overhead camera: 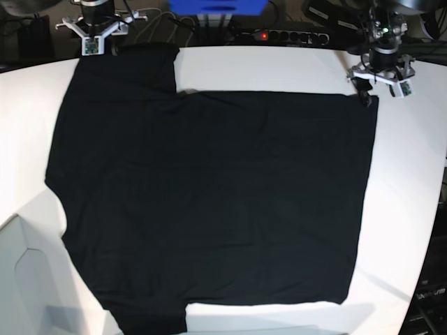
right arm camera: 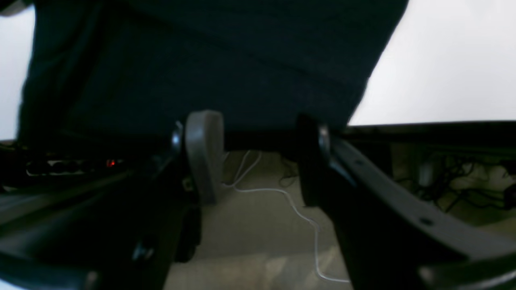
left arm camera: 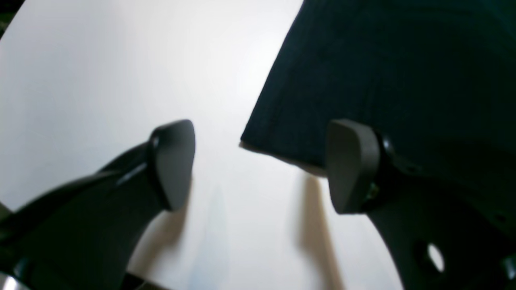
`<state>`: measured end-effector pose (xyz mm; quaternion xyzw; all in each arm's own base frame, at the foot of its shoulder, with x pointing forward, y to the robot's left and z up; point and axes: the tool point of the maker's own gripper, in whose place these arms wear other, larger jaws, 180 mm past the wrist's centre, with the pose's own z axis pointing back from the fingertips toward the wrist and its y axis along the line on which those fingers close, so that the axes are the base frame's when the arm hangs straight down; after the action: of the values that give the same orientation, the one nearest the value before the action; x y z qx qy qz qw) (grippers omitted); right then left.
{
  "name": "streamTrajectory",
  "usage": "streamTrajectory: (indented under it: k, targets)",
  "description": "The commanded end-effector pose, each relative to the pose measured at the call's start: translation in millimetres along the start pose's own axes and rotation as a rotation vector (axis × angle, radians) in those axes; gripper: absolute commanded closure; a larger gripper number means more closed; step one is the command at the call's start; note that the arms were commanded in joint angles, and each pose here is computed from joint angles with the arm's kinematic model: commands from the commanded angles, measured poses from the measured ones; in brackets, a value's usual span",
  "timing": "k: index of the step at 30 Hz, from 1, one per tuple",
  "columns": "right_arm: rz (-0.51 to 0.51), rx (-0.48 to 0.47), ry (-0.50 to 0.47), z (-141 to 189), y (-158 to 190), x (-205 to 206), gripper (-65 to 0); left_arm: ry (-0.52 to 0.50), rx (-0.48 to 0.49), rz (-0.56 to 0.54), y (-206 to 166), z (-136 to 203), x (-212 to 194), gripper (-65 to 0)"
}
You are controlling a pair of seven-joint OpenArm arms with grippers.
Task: Fold the T-shirt properly
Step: 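Lower both grippers and pinch the shirt's shoulder corners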
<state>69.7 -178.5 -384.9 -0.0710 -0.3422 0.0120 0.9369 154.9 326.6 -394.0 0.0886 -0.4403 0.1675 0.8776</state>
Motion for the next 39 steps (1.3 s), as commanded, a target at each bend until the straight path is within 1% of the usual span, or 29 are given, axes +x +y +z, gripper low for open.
streamTrajectory:
  k: [1, 5, 6, 10, 13, 15, 21, 22, 23, 24, 27, 28, 29, 30, 31, 33, 36, 39]
  targets:
    - [0.008, -0.002, -0.018, 4, -2, 4, -29.9, -0.034, 0.003, -0.005, 2, -1, 10, -48.8]
    - [0.024, -0.001, -0.028, 2, -5, 7, -29.9, -0.017, 0.02, 0.016, 7, -14, 3, -48.8]
    - [0.025, -0.001, -0.031, 1, -5, 8, -29.9, -0.015, 0.011, 0.019, 6, -17, 2, -48.7]
    - [0.026, -0.003, -0.033, 0, -6, 9, -29.9, -0.008, -0.086, 0.018, -14, -20, -3, -48.5]
    - [0.025, -0.004, -0.044, -2, -6, 12, -29.9, -0.006, -0.128, 0.017, -24, -19, -6, -48.5]
    - [0.025, -0.004, -0.045, -2, -6, 13, -29.8, -0.003, -0.138, 0.019, -26, -18, -7, -48.5]
    - [0.022, -0.003, -0.06, -5, -5, 18, -29.8, 0.008, -0.13, 0.036, -25, -16, -14, -48.1]
    - [0.022, -0.003, -0.06, -5, -5, 18, -29.8, 0.009, -0.13, 0.037, -25, -16, -14, -46.3]
    - [0.022, -0.004, -0.065, -5, -5, 20, -29.8, 0.009, -0.13, 0.037, -25, -16, -14, -42.6]
    - [0.021, -0.004, -0.071, -6, -5, 22, -29.8, 0.009, -0.13, 0.037, -25, -16, -14, -37.2]
    - [0.021, -0.005, -0.077, -8, -5, 24, -29.8, 0.006, -0.123, 0.041, -25, -17, -13, -17.5]
    - [0.022, -0.005, -0.079, -8, -5, 25, -29.8, 0.004, -0.12, 0.042, -24, -17, -13, -9.5]
    - [0.022, -0.005, -0.08, -8, -5, 25, -29.8, 0.003, -0.119, 0.042, -24, -17, -12, -2.8]
    - [0.021, -0.007, -0.089, -10, -6, 28, -29.8, 0.003, -0.119, 0.042, -24, -17, -12, 0.0]
    - [0.021, -0.014, -0.092, -11, -8, 29, -29.8, 0.003, -0.119, 0.042, -24, -17, -12, 0.0]
    - [0.022, -0.048, -0.097, -11, -20, 31, -30.0, 0.004, -0.119, 0.042, -24, -17, -13, -3.0]
    - [0.028, -0.098, -0.109, -12, -39, 36, -30.2, 0.003, -0.12, 0.04, -24, -16, -12, 0.0]
    - [0.031, -0.135, -0.129, -13, -52, 43, -30.8, 0.001, -0.122, 0.039, -25, -15, -11, 0.0]
